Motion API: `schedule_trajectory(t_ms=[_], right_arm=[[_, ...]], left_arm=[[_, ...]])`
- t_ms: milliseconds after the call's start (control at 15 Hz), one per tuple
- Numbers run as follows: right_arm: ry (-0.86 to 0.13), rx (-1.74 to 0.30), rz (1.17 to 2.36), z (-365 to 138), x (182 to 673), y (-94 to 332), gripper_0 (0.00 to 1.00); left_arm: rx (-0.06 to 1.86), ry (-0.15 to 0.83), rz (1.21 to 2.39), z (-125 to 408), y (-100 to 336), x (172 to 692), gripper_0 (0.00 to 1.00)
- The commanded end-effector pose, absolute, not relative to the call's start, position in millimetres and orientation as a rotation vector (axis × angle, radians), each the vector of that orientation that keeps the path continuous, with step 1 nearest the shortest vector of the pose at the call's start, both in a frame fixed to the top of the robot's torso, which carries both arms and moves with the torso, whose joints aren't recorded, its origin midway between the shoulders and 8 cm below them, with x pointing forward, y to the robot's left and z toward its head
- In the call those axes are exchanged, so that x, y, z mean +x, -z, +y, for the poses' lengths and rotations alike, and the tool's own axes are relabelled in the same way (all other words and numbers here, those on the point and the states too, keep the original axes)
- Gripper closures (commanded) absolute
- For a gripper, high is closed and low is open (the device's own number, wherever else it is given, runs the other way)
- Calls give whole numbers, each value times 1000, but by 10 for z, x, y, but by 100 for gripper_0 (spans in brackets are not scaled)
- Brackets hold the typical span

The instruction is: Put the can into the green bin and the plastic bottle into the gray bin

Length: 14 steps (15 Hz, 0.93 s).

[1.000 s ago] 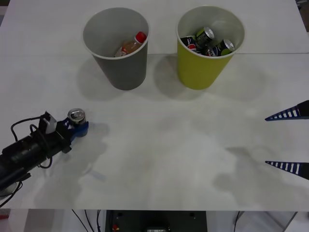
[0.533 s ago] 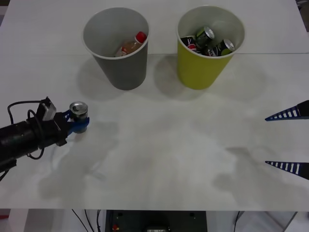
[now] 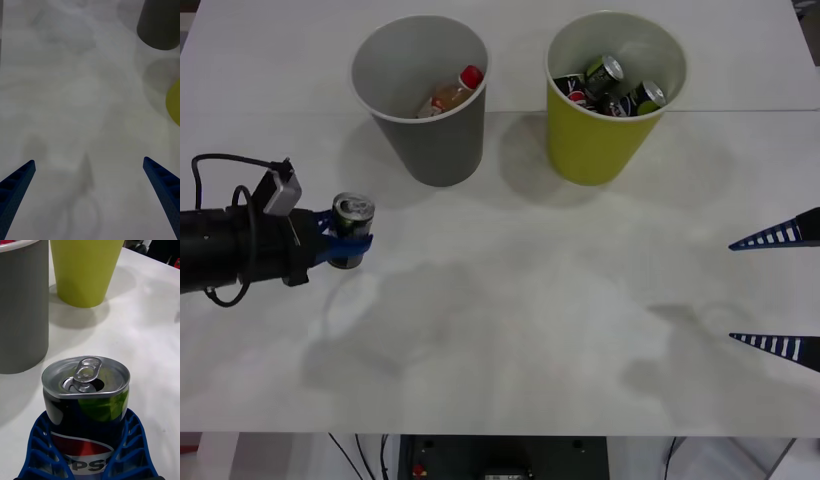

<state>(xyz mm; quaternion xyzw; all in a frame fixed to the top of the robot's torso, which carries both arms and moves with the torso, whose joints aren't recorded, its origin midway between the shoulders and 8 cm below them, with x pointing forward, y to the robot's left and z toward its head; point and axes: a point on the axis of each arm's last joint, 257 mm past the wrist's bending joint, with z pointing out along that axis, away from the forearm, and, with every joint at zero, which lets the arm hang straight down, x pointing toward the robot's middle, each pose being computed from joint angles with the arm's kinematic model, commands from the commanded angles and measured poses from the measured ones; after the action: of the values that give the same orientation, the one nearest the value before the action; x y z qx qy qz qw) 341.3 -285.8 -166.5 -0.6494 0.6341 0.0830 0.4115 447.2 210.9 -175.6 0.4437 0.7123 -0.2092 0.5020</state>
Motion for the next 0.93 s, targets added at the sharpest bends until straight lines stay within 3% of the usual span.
schedule_trajectory(t_ms=[67,667,933], right_arm=[[-209,-1634,1596,-2858,3413,1666,0],[-209,-1634,1596,-2858,3413,1666,0],[-209,-1634,1596,-2858,3413,1666,0]], left_arm=[[1122,501,1742,1959,1544,4337,100],[1150,383,1879,1663,659,4455,100],[1168,399,1875,1308,409,4502,100]])
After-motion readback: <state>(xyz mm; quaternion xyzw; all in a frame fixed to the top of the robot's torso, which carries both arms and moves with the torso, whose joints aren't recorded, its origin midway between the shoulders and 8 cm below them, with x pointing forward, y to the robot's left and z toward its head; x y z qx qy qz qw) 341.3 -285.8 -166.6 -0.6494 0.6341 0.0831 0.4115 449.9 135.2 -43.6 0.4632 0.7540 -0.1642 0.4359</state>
